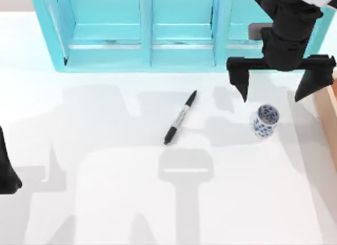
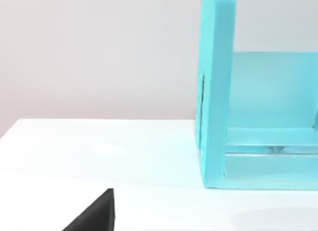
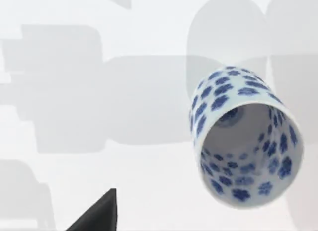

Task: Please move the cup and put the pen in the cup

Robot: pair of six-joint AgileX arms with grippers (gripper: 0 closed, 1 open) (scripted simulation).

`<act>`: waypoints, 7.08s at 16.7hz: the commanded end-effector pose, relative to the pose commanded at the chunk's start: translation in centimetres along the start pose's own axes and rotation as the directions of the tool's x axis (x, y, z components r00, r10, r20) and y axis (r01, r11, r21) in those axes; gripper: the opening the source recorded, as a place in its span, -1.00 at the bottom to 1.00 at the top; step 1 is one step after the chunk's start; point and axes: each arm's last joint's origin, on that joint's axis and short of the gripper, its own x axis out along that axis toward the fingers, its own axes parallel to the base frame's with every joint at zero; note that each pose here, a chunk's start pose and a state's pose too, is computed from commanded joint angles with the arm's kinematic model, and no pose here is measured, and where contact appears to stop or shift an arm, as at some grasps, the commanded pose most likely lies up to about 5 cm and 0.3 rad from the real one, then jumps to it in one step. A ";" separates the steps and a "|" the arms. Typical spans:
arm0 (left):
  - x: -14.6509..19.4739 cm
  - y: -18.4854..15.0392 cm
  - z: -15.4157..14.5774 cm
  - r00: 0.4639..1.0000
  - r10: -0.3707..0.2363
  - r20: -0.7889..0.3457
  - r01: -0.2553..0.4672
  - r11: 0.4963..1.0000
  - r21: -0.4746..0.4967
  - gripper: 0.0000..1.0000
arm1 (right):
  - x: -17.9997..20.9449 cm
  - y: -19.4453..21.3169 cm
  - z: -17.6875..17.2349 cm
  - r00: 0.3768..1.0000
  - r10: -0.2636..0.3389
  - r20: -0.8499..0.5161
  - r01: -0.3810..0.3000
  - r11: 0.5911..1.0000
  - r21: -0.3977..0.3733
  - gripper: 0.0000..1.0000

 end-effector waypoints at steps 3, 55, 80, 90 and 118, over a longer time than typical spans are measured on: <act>0.0 0.0 0.0 1.000 0.000 0.000 0.000 1.000 0.000 1.00 | -4.9 0.1 0.1 1.000 0.009 0.025 -0.009 1.000 -0.002 1.00; 0.0 0.0 0.0 1.000 0.000 0.000 0.000 1.000 0.000 1.00 | 12.2 13.6 0.9 0.975 0.195 0.106 -0.222 0.880 0.420 -0.06; 0.0 0.0 0.0 1.000 0.000 0.000 0.000 1.000 0.000 1.00 | -0.2 12.5 -8.4 0.976 0.170 0.136 -0.211 0.893 0.397 -1.00; 0.0 0.0 0.0 1.000 0.000 0.000 0.000 1.000 0.000 1.00 | -0.2 12.5 -9.8 0.972 0.146 0.185 -0.203 0.917 0.343 -1.00; 0.0 0.0 0.0 1.000 0.000 0.000 0.000 1.000 0.000 1.00 | 1.1 4.2 -20.4 -0.059 -0.240 0.969 -0.012 0.971 0.240 -1.00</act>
